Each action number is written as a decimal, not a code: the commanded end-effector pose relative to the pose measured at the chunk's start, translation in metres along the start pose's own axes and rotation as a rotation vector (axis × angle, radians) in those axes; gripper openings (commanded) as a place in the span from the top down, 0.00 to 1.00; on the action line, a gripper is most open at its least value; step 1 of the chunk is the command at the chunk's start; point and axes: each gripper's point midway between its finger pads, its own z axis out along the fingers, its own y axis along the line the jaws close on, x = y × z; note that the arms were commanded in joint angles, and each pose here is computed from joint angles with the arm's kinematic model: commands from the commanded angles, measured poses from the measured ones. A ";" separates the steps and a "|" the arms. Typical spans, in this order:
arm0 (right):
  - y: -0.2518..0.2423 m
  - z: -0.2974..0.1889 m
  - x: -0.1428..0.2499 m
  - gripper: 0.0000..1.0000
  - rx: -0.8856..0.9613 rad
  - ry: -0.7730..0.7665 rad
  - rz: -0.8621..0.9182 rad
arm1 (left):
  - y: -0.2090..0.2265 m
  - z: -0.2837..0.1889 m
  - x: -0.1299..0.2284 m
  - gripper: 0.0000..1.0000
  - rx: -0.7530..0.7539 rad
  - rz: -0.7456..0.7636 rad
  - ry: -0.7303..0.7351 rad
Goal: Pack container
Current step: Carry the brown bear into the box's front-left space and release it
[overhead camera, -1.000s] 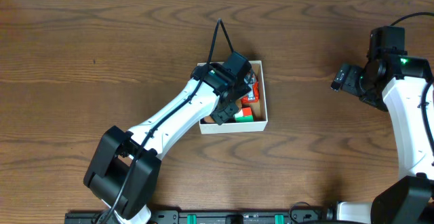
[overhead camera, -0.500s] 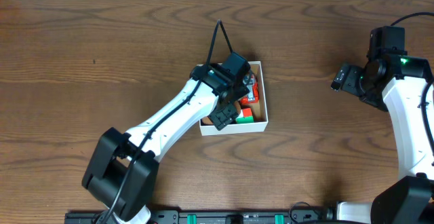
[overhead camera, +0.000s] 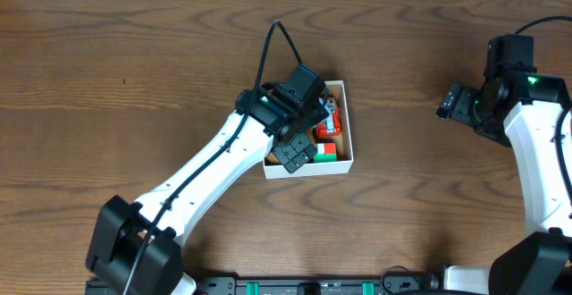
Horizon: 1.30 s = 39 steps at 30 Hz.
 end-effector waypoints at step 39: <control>-0.004 0.000 0.000 0.01 0.018 -0.005 -0.011 | -0.031 0.047 0.021 0.94 0.151 -0.187 0.087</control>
